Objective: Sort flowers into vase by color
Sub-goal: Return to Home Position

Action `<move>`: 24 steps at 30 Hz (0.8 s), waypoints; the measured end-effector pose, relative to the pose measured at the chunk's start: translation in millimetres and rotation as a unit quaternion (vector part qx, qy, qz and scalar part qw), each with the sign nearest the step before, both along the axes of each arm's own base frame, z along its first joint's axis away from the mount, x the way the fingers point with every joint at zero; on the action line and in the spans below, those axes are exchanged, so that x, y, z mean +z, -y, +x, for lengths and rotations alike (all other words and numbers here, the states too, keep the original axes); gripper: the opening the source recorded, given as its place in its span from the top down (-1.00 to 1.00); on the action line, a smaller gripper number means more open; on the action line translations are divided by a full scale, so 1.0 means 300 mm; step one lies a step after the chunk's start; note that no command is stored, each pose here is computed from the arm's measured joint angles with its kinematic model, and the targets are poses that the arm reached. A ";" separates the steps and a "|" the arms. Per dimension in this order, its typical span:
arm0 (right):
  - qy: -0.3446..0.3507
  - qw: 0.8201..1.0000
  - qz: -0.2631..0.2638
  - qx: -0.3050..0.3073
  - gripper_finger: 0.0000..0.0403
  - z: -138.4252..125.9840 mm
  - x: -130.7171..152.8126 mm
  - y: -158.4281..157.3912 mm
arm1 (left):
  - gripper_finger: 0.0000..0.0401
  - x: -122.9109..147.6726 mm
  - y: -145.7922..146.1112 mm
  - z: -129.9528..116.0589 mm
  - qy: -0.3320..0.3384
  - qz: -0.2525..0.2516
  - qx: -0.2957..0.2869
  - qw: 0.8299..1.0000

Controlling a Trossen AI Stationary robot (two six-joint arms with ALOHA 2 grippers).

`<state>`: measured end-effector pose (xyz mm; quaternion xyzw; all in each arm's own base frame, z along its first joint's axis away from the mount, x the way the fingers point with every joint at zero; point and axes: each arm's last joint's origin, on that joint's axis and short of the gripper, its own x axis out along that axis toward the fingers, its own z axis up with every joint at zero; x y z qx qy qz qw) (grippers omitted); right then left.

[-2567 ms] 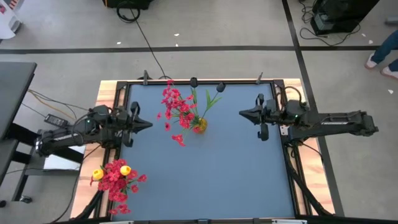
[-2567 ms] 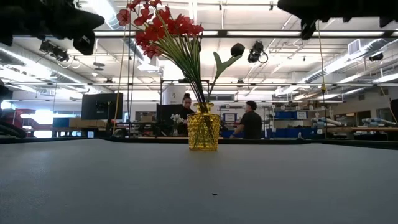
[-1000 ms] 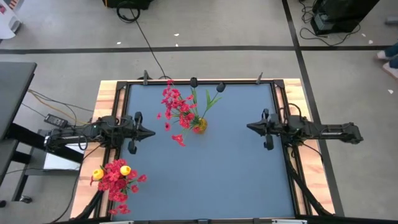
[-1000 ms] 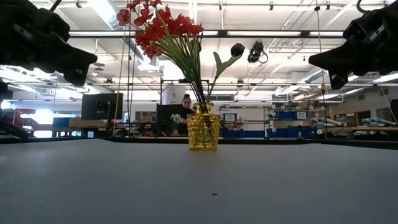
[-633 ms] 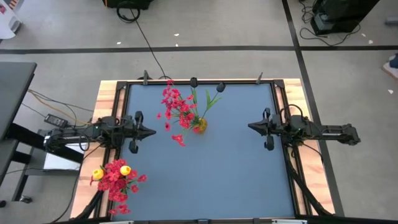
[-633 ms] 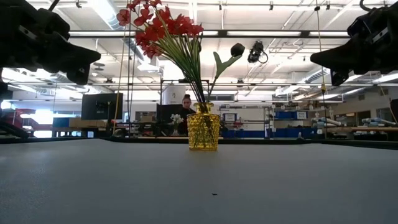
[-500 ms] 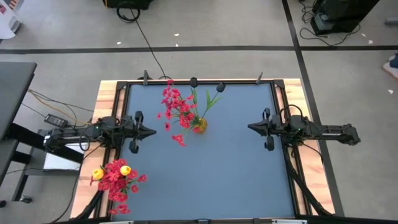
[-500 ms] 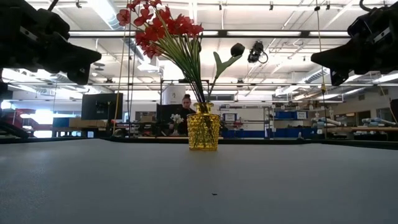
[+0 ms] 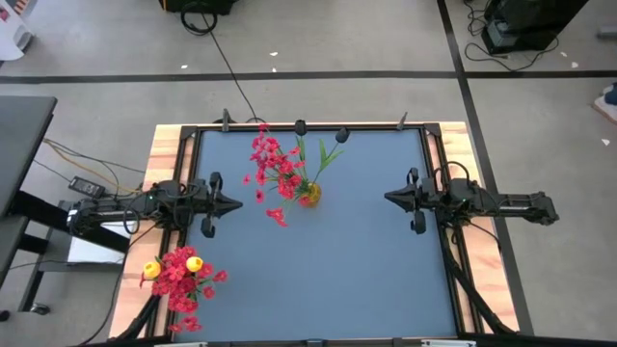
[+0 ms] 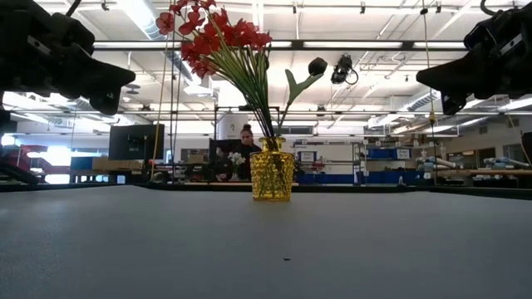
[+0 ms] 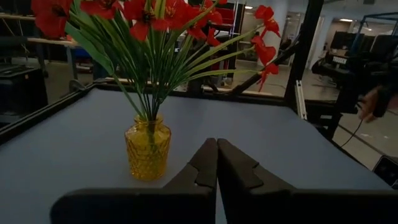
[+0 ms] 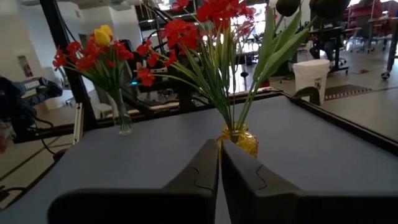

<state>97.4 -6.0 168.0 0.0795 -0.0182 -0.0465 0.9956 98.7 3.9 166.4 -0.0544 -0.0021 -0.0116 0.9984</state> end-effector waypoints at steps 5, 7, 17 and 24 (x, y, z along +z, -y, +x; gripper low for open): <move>0.000 1.000 0.001 -0.001 0.83 0.000 0.000 0.000 | 0.87 0.001 0.000 0.000 0.001 0.000 0.000 1.000; 0.000 1.000 0.001 -0.002 0.83 0.000 0.000 0.000 | 0.86 0.001 0.000 0.000 0.002 0.000 0.000 1.000; 0.000 1.000 0.001 -0.002 0.83 0.000 0.000 0.000 | 0.86 0.002 0.000 0.000 0.004 0.000 0.000 1.000; 0.000 1.000 0.001 -0.002 0.83 0.000 0.000 0.000 | 0.85 0.002 0.000 0.000 0.004 0.000 0.000 1.000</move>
